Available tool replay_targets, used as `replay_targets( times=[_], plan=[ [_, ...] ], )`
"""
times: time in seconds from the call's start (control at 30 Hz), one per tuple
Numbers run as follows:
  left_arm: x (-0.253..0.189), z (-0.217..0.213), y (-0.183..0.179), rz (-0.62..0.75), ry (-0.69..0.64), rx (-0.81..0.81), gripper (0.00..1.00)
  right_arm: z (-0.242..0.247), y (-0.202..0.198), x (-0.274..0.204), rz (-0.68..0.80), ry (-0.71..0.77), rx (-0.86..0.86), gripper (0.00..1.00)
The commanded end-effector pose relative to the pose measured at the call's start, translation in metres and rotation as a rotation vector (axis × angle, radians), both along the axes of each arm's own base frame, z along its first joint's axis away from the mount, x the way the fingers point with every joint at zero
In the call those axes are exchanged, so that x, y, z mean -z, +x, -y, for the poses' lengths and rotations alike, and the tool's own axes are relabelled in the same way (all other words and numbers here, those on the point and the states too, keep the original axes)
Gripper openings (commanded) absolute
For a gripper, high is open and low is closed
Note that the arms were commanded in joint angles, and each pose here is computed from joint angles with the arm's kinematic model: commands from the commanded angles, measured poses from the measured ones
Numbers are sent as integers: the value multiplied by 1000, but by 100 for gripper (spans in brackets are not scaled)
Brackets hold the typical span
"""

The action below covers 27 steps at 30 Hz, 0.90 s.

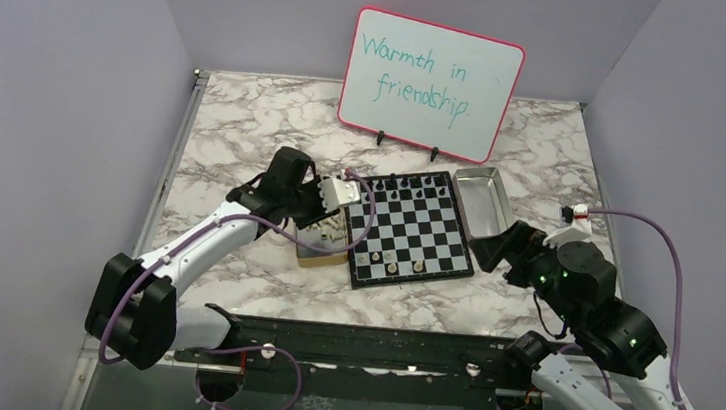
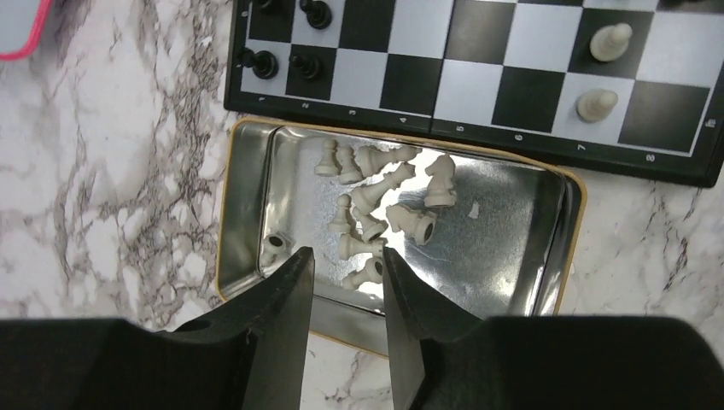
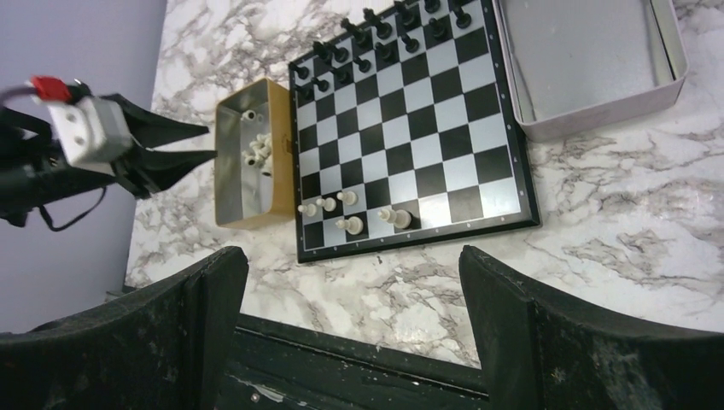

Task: Set up the chess pieces on the board
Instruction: Pick up the chess piece from the storage box.

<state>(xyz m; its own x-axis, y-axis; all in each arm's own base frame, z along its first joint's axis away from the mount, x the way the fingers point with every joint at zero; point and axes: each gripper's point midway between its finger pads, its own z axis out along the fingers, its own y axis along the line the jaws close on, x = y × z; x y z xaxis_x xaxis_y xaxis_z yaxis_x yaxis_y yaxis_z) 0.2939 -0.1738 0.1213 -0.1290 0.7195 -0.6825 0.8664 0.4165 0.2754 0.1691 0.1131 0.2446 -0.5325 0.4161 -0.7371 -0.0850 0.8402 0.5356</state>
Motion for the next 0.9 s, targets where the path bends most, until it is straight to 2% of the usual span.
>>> replay_targets(
  times=[0.0,0.2,0.37,0.57,0.87],
  plan=[
    [8,12,-12,102,77,319,38,3,0,-20,43,-31,-13,100],
    [30,7,-18,30,187,468,45,4,0,-20,52,-24,-16,100],
    [36,14,-13,29,187,550,45,9,-5,-22,61,1,-1,100],
    [42,19,-4,23,201,609,41,17,-8,-27,81,1,26,100],
    [54,24,12,-18,219,608,33,25,-6,-35,104,-12,57,100]
  ],
)
